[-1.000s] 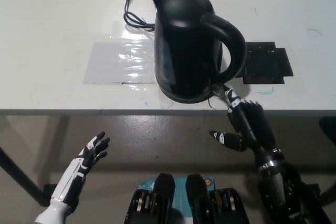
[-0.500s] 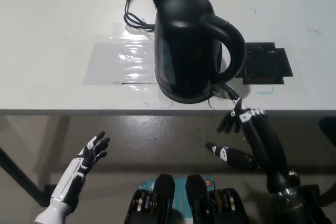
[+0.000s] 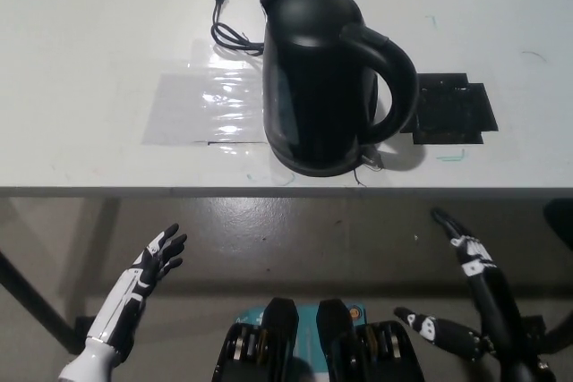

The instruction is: A kettle is kept at the center of the table close to the robot and the robot uses its right index finger to press downwards on the transparent start boiling button

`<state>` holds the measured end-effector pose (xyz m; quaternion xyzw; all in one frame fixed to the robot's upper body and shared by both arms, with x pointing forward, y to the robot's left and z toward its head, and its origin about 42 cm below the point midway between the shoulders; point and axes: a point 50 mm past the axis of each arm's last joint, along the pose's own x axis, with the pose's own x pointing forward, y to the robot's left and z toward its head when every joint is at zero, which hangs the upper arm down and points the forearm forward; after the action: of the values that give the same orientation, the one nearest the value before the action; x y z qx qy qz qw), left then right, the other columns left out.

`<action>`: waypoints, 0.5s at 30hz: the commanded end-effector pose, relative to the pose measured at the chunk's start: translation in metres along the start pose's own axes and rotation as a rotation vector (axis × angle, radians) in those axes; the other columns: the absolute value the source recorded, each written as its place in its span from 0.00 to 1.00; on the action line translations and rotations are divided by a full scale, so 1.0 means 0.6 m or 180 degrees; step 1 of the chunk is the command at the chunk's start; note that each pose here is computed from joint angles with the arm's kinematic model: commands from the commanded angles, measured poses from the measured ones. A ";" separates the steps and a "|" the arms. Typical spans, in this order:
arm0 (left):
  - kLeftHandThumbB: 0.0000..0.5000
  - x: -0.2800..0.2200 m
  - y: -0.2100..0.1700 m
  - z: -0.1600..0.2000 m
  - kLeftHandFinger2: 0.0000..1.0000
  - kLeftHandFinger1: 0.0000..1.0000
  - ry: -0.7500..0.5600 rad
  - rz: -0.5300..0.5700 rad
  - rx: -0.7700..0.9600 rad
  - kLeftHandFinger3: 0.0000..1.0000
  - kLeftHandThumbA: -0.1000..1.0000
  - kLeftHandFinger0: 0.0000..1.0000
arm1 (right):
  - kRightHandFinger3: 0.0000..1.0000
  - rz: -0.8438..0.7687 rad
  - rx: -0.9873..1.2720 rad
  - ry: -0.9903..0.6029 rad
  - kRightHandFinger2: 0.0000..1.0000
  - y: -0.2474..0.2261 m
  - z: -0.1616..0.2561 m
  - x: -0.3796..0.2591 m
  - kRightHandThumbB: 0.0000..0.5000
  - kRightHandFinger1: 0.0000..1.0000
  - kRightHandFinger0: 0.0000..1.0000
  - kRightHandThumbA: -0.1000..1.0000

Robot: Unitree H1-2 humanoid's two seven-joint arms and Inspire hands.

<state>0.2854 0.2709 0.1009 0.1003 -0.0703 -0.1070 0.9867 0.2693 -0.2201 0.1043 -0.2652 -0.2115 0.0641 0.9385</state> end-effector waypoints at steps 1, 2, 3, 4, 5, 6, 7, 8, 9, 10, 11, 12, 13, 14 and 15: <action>0.62 0.008 0.008 0.017 1.00 1.00 -0.0241 -0.0058 0.0060 1.00 1.00 1.00 | 1.00 -0.0395 0.0367 -0.0063 1.00 -0.018 -0.005 -0.002 0.73 1.00 1.00 1.00; 0.60 0.009 0.010 0.017 1.00 1.00 -0.0260 -0.0052 0.0050 1.00 1.00 1.00 | 1.00 -0.0396 0.0375 -0.0050 1.00 -0.018 -0.008 0.001 0.72 1.00 1.00 1.00; 0.60 0.009 0.010 0.017 1.00 1.00 -0.0264 -0.0052 0.0046 1.00 1.00 1.00 | 1.00 -0.0395 0.0376 -0.0043 1.00 -0.018 -0.009 0.001 0.71 1.00 1.00 1.00; 0.61 0.009 0.010 0.015 1.00 1.00 -0.0269 -0.0052 0.0047 1.00 1.00 1.00 | 1.00 -0.0414 0.0398 -0.0003 1.00 -0.017 -0.012 -0.003 0.71 1.00 1.00 1.00; 0.63 0.009 0.010 0.014 1.00 1.00 -0.0271 -0.0048 0.0048 1.00 1.00 1.00 | 1.00 -0.0419 0.0376 0.0017 1.00 -0.018 -0.015 -0.004 0.70 1.00 1.00 1.00; 0.66 0.009 0.010 0.014 1.00 1.00 -0.0251 -0.0038 0.0043 1.00 1.00 1.00 | 1.00 -0.0418 0.0342 0.0029 1.00 -0.019 -0.018 -0.005 0.70 1.00 1.00 1.00; 0.66 0.008 0.010 0.015 1.00 1.00 -0.0242 -0.0036 0.0058 1.00 1.00 1.00 | 1.00 -0.0426 0.0341 0.0034 1.00 -0.020 -0.019 -0.005 0.71 1.00 1.00 1.00; 0.66 0.008 0.010 0.015 1.00 1.00 -0.0235 -0.0033 0.0070 1.00 1.00 1.00 | 1.00 -0.0430 0.0345 0.0040 1.00 -0.020 -0.020 -0.006 0.71 1.00 1.00 1.00; 0.67 0.008 0.010 0.015 1.00 1.00 -0.0228 -0.0026 0.0073 1.00 1.00 1.00 | 1.00 -0.0436 0.0347 0.0048 1.00 -0.020 -0.021 -0.006 0.70 1.00 1.00 1.00; 0.67 0.008 0.010 0.015 1.00 1.00 -0.0226 -0.0022 0.0069 1.00 1.00 1.00 | 1.00 -0.0446 0.0348 0.0056 1.00 -0.021 -0.022 -0.006 0.71 1.00 1.00 1.00; 0.66 0.008 0.010 0.015 1.00 1.00 -0.0232 -0.0024 0.0080 1.00 1.00 1.00 | 1.00 -0.0443 0.0347 0.0065 1.00 -0.021 -0.023 -0.007 0.71 1.00 1.00 1.00; 0.66 0.008 0.010 0.016 1.00 1.00 -0.0236 -0.0029 0.0084 1.00 1.00 1.00 | 1.00 -0.0434 0.0342 0.0070 1.00 -0.021 -0.024 -0.007 0.71 1.00 1.00 1.00; 0.65 0.007 0.010 0.015 1.00 1.00 -0.0238 -0.0026 0.0072 1.00 1.00 1.00 | 1.00 -0.0431 0.0341 0.0072 1.00 -0.021 -0.025 -0.007 0.71 1.00 1.00 1.00; 0.66 0.008 0.010 0.015 1.00 1.00 -0.0238 -0.0027 0.0069 1.00 1.00 1.00 | 1.00 -0.0428 0.0365 0.0074 1.00 -0.021 -0.025 -0.005 0.71 1.00 1.00 1.00; 0.67 0.008 0.010 0.015 1.00 1.00 -0.0240 -0.0025 0.0071 1.00 1.00 1.00 | 1.00 -0.0434 0.0392 0.0079 1.00 -0.020 -0.024 -0.005 0.72 1.00 1.00 1.00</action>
<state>0.2853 0.2721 0.0998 0.1014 -0.0737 -0.1073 0.9863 0.2675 -0.2320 0.0869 -0.2211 -0.1775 0.0270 0.9586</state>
